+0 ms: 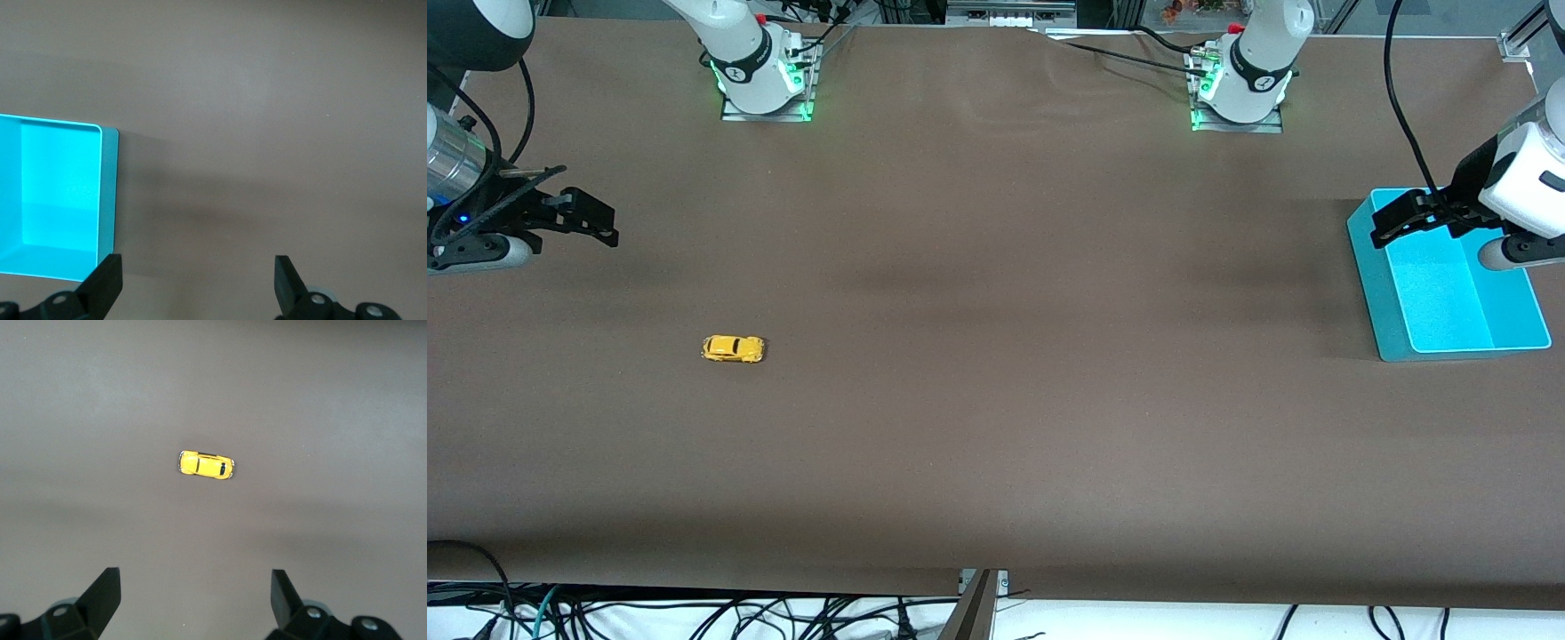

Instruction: Wind and store yellow beetle car

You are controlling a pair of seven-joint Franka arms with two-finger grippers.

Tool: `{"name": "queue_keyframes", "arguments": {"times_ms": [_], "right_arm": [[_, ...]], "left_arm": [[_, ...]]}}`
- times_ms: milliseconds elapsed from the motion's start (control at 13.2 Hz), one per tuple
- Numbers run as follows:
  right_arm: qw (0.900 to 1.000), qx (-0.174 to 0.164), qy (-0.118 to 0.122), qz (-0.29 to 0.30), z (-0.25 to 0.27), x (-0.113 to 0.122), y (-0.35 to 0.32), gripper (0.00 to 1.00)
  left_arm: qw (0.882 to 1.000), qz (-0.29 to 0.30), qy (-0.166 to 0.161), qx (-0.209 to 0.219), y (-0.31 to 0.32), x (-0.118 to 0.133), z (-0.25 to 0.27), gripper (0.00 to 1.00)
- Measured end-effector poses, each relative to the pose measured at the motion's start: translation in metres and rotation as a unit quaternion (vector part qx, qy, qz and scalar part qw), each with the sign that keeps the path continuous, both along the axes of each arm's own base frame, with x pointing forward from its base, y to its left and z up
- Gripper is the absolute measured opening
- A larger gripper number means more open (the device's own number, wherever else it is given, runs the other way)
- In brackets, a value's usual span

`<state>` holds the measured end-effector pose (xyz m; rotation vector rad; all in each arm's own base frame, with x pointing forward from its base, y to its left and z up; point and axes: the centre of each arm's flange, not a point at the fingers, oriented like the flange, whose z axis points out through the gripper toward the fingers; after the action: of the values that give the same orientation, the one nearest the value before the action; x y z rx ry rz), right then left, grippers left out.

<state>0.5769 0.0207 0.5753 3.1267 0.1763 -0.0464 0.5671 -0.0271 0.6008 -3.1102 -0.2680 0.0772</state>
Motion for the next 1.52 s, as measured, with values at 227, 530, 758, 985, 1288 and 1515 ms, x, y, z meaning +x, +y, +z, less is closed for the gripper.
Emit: {"name": "queue_keyframes", "arguments": {"times_ms": [227,530,758,985,1288,1515], "right_arm": [[1.000,0.000,0.000,0.001,0.0000,0.0000,0.0004,0.99],[1.000,0.000,0.000,0.003,-0.0005,0.0001,0.0024,1.00],[1.000,0.000,0.002,0.002,-0.0019,0.0007,0.0022,1.00],[1.000,0.000,0.002,0.002,-0.0023,0.0009,0.0017,0.99],[1.000,0.000,0.002,0.002,-0.0023,0.0009,0.0017,1.00],[1.000,0.000,0.006,0.002,-0.0056,0.0017,0.0021,1.00]], "left_arm": [[1.000,0.000,0.000,0.000,0.0000,0.0000,0.0000,1.00],[1.000,0.000,0.000,0.000,0.0000,0.0000,0.0000,1.00],[1.000,0.000,0.000,0.000,0.0000,0.0000,0.0000,1.00],[1.000,0.000,0.000,0.000,0.0000,0.0000,0.0000,1.00],[1.000,0.000,0.000,0.000,0.0000,0.0000,0.0000,1.00],[1.000,0.000,0.000,0.000,0.0000,0.0000,0.0000,1.00]]}}
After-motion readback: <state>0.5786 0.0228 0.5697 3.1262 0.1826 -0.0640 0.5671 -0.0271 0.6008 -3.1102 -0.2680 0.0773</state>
